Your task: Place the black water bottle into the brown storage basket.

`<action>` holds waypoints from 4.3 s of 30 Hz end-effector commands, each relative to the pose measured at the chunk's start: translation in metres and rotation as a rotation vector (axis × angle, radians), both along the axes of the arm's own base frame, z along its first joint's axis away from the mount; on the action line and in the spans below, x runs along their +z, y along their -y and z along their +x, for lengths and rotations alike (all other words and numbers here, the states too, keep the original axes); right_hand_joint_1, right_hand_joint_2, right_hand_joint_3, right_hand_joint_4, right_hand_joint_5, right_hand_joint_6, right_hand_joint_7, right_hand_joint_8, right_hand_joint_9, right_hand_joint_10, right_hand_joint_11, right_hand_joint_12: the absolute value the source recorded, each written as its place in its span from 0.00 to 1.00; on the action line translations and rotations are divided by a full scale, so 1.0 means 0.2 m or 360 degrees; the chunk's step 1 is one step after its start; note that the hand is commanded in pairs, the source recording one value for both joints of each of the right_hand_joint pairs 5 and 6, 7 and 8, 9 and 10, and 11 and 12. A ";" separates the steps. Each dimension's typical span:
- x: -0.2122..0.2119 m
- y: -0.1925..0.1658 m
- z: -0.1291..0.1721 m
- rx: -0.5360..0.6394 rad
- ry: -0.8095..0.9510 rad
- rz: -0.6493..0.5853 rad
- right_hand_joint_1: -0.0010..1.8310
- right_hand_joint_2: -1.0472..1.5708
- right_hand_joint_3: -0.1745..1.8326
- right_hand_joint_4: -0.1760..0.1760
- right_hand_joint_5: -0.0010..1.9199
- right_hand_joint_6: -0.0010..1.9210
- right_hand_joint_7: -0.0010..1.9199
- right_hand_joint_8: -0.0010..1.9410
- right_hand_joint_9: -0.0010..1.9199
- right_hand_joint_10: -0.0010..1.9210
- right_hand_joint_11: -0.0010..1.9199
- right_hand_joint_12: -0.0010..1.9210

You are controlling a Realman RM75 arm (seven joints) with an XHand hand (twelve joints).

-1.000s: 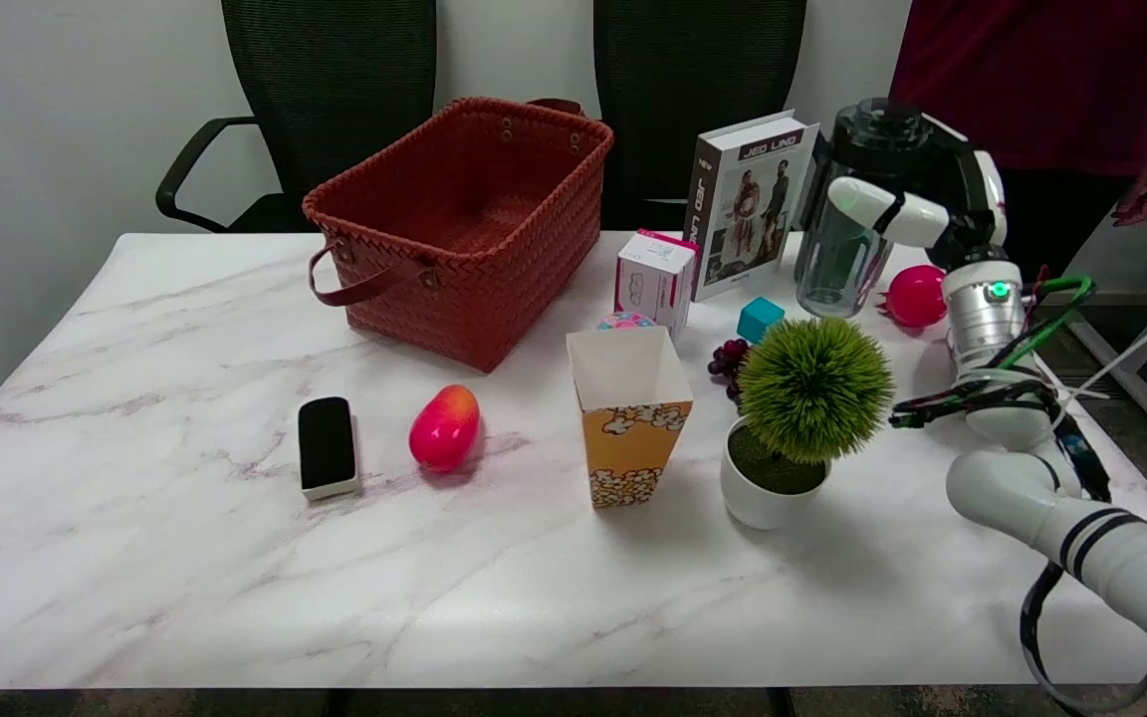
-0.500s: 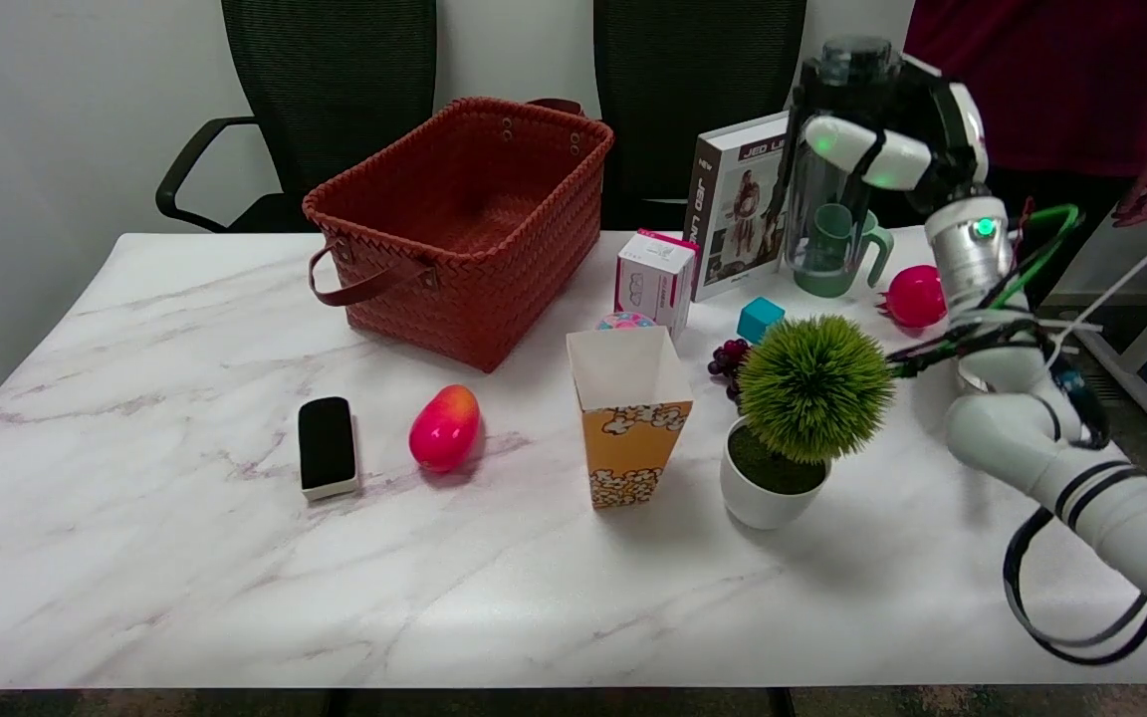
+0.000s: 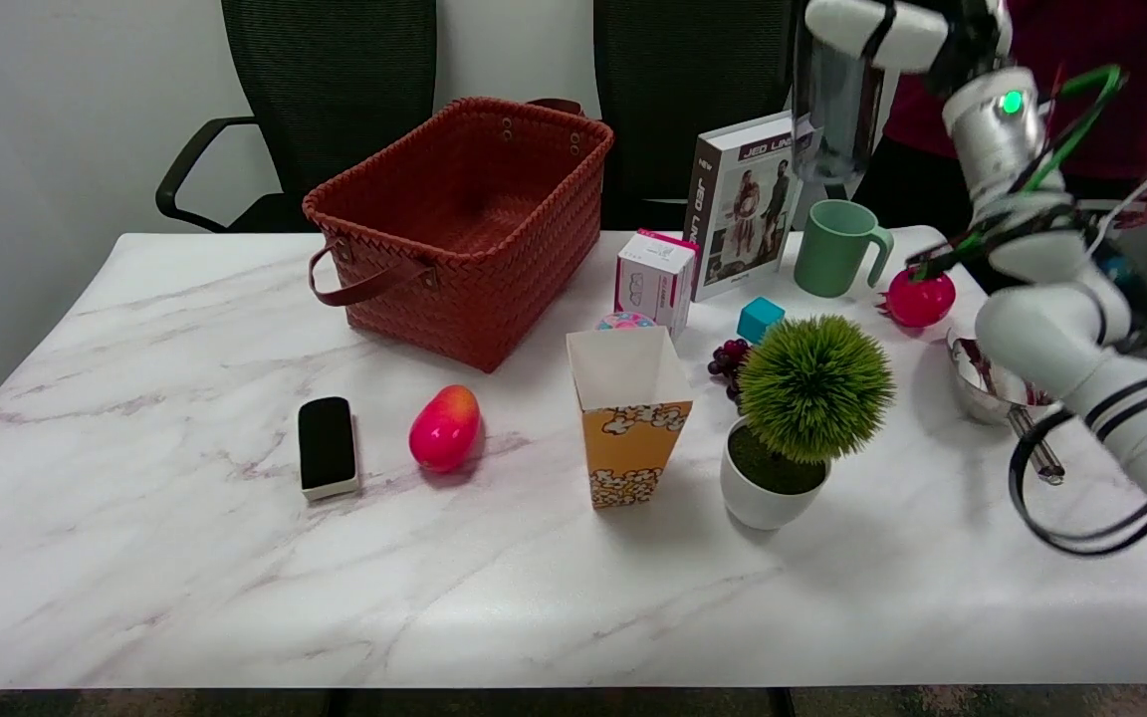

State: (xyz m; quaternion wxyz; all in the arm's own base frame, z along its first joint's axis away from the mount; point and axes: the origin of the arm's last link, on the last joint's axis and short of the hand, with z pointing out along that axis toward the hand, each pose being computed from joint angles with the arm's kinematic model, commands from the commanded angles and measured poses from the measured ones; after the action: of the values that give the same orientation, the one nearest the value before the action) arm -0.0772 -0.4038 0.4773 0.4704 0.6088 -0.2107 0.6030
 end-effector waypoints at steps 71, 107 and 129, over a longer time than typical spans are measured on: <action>-1.63 0.89 0.19 -0.0953 -0.0612 0.0654 0.68 0.82 0.40 0.50 0.45 0.45 0.68 0.67 0.68 0.68 0.53 0.53; -1.63 0.92 0.15 -0.0939 -0.0625 0.0587 0.63 0.91 0.38 0.50 0.49 0.49 0.71 0.70 0.73 0.73 0.59 0.59; -1.58 0.93 0.11 -0.0917 -0.0601 0.0558 0.67 0.82 0.61 0.50 0.51 0.51 0.60 0.59 0.26 0.26 0.17 0.17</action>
State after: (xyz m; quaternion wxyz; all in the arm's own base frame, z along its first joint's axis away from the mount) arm -0.0502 -0.5881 0.1568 0.5363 0.6989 -0.3857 0.2741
